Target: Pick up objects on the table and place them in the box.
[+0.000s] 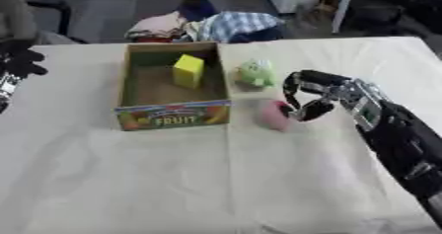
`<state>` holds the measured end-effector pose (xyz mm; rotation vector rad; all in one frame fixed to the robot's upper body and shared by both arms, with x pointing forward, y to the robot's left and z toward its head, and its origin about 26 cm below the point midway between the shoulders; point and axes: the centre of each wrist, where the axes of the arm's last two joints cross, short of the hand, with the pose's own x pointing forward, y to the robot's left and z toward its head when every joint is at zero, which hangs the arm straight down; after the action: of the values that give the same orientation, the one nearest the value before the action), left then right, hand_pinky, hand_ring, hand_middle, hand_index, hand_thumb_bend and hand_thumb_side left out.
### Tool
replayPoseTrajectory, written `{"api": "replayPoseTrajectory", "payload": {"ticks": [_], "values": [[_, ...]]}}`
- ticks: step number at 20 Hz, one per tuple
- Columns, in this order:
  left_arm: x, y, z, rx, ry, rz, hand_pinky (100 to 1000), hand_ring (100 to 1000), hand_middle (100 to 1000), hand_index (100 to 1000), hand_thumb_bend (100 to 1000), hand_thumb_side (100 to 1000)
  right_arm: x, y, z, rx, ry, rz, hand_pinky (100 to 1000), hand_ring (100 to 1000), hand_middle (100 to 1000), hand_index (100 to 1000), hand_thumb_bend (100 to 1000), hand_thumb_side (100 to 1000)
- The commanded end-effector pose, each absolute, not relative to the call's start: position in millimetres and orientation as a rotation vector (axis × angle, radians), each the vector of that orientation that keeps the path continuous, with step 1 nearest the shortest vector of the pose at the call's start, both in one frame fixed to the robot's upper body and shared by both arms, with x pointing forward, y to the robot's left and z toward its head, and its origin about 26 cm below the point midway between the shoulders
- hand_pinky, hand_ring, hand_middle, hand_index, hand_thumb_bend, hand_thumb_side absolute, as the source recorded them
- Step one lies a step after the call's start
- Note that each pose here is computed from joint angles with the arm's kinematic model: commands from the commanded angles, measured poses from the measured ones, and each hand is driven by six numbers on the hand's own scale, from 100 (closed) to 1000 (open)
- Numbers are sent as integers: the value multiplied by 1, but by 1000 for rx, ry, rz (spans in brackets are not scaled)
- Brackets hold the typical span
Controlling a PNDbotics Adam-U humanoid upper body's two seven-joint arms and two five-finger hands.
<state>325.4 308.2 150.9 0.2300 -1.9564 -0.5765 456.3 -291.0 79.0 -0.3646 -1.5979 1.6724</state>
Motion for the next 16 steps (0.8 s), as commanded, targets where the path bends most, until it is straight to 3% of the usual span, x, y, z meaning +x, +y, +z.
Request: {"api": "replayPoseTrajectory", "payload": {"ticks": [1, 2, 4, 9, 16], "values": [[326, 311, 159, 237, -1976, -575, 846, 666, 672, 848, 383, 746, 459, -298, 105, -406, -1635, 1682, 684, 672, 549, 623, 193, 299], [326, 311, 159, 236, -1975, -575, 846, 666, 671, 848, 382, 747, 459, -297, 108, -401, -1634, 1688, 696, 695, 595, 742, 213, 364], [326, 311, 158, 237, -1974, -575, 846, 666, 671, 848, 381, 748, 459, -297, 114, -386, -1619, 1714, 713, 728, 654, 846, 224, 439], [326, 311, 157, 235, -1970, -572, 847, 667, 672, 848, 380, 750, 459, -295, 120, -327, -1549, 1778, 726, 748, 697, 885, 236, 505], [326, 311, 156, 230, -1968, -572, 847, 667, 672, 848, 379, 753, 459, -293, 93, -280, -1412, 1823, 728, 756, 711, 886, 239, 530]]}}
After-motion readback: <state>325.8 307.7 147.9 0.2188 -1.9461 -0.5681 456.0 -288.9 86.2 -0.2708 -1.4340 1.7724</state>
